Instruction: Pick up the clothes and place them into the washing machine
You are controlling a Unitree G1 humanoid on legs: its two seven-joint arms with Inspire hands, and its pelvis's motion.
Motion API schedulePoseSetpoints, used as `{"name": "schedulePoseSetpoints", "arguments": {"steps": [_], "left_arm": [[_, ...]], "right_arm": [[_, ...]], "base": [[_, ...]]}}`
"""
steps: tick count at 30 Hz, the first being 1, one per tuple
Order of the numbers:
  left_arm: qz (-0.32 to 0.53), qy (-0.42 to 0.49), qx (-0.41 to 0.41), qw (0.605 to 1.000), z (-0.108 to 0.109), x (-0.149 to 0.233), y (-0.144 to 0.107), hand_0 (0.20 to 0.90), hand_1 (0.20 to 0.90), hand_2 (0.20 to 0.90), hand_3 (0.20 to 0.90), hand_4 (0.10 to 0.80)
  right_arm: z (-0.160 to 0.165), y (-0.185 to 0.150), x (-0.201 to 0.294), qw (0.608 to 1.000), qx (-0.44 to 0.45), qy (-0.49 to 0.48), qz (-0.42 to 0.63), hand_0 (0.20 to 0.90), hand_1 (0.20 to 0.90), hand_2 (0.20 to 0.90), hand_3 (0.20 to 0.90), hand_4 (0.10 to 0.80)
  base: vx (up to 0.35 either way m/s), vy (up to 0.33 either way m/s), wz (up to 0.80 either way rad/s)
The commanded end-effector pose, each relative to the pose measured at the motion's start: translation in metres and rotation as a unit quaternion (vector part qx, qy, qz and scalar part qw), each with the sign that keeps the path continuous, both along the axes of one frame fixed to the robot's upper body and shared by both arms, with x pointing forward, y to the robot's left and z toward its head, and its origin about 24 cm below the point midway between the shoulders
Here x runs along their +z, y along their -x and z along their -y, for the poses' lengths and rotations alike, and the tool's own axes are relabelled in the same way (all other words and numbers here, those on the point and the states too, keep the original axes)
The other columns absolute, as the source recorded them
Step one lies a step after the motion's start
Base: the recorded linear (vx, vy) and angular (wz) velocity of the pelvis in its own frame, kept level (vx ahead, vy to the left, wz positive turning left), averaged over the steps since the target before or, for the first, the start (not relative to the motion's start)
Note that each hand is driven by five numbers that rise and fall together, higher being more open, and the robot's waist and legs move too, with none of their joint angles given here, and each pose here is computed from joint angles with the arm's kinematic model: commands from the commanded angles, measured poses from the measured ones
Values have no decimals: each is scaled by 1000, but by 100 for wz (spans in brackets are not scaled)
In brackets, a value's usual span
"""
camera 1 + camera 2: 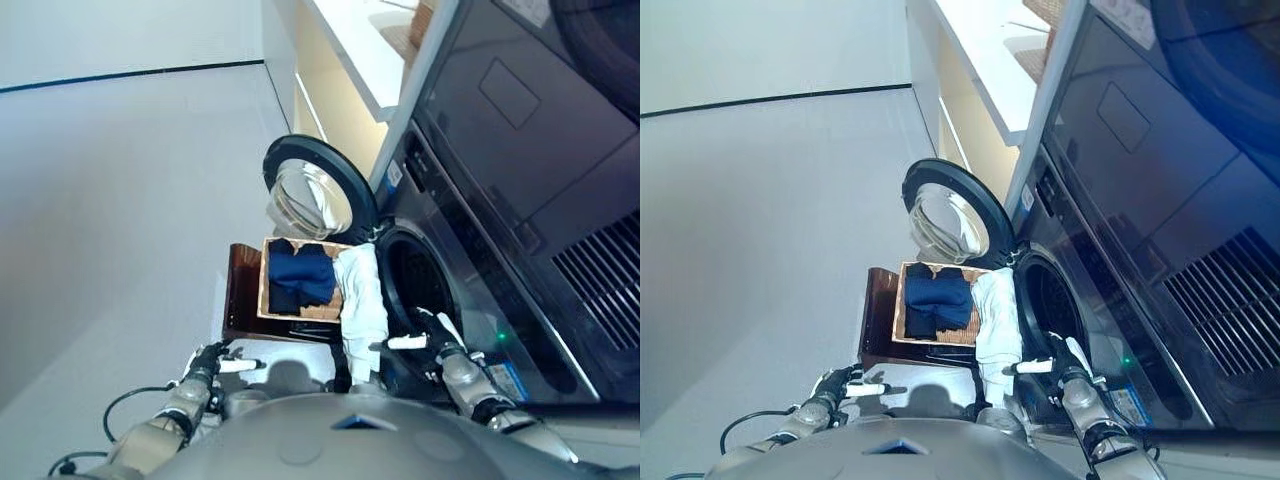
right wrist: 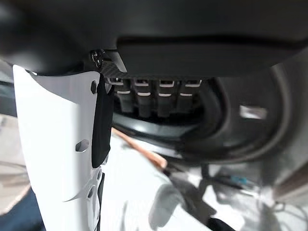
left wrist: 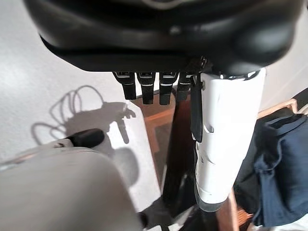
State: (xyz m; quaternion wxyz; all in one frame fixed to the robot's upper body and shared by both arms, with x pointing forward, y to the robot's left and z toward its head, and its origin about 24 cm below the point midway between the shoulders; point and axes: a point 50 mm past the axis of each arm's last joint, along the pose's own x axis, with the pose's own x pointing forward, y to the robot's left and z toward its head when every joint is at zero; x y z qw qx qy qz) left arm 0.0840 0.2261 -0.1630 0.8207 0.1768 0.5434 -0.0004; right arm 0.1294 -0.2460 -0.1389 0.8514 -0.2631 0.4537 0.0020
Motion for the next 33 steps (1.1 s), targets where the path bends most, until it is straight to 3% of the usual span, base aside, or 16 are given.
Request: {"name": "schedulePoseSetpoints", "arguments": {"steps": [1,5,9,14,17,22,25,28,33], "left_arm": [[64,-21,-6,998,-13,14,-41,900,900,900,900,800],[93,-20,-15,995,-7,19,-57,900,900,900,900,800],[76,-13,-19,997,-1,14,-46,900,900,900,900,800],[68,-17,-16,997,-9,14,-41,900,900,900,900,800],[79,-37,-7,996,-23,20,-48,900,900,900,900,800],[78,-50,10,996,-32,22,-47,900,900,900,900,800],[150,-29,16,988,-20,36,-86,900,900,900,900,800],[186,-23,28,982,-17,46,-108,900,900,900,900,800],[221,-13,70,973,-19,56,-124,900,900,900,900,800]], "right_arm": [[8,-26,14,998,-31,-12,59,900,900,900,900,800],[11,-39,20,996,-42,-12,79,900,900,900,900,800],[19,-38,20,995,-70,-11,75,900,900,900,900,800],[19,-35,15,993,-97,-16,60,900,900,900,900,800],[13,-66,28,991,-86,-18,97,900,900,900,900,800],[16,-71,33,991,-83,-11,107,900,900,900,900,800],[19,-106,58,981,-86,-3,176,900,900,900,900,800],[18,-131,77,972,-89,-4,216,900,900,900,900,800],[17,-160,103,961,-89,10,262,900,900,900,900,800]], "base": [[-48,-171,23],[-19,-73,41],[185,75,5],[126,118,-29],[-83,76,-43],[17,-16,-9],[-332,-94,13],[-221,-89,34],[-102,-39,2]]}}
